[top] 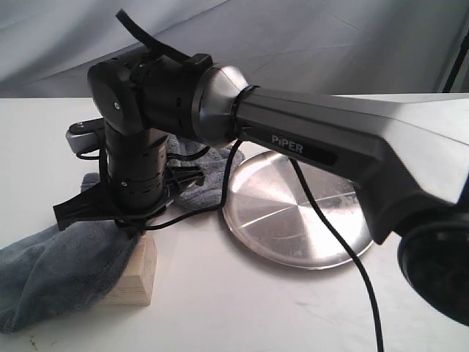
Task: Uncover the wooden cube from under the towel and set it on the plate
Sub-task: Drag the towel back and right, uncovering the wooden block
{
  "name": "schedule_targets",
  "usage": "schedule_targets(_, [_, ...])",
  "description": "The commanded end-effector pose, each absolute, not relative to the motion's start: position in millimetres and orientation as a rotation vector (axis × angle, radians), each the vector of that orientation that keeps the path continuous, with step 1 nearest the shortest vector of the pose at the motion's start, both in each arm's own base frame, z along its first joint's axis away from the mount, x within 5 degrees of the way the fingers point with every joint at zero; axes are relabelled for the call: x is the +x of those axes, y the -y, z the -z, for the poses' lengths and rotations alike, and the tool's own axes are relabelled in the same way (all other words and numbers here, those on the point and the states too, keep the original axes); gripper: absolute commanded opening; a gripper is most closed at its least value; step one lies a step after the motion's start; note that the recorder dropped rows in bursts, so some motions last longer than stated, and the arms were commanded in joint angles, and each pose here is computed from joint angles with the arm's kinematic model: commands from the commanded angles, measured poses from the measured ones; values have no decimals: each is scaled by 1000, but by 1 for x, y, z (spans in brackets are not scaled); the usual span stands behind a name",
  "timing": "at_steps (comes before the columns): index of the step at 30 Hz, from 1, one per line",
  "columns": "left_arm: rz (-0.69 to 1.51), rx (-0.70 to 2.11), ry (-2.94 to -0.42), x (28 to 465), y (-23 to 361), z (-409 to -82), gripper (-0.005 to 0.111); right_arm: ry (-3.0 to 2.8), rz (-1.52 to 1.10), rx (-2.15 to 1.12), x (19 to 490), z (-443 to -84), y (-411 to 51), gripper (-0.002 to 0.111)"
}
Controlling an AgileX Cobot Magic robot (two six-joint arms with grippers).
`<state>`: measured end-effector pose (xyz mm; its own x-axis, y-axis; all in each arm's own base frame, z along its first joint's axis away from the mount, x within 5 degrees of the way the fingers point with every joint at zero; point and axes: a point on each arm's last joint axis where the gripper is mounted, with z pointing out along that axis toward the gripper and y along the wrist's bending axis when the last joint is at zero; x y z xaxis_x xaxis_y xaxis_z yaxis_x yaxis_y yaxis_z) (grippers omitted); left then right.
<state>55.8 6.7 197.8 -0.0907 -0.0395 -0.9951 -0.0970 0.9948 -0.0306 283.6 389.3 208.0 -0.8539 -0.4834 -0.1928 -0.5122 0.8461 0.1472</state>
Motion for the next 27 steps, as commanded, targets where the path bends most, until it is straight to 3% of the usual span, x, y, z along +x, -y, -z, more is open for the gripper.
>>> schedule_targets(1, [-47,-106,-1659,56,-7,-197,0,-2844,-328,-835,282,-214,-390,0])
schedule_targets(11, [-47,-106,-1659,56,-7,-197,0,-2658,-806,-817,274,-252,-411,0])
schedule_targets(27, [-47,-106,-1659,56,-7,-197,0,-2215,-1024,-513,310,-275,-427,0])
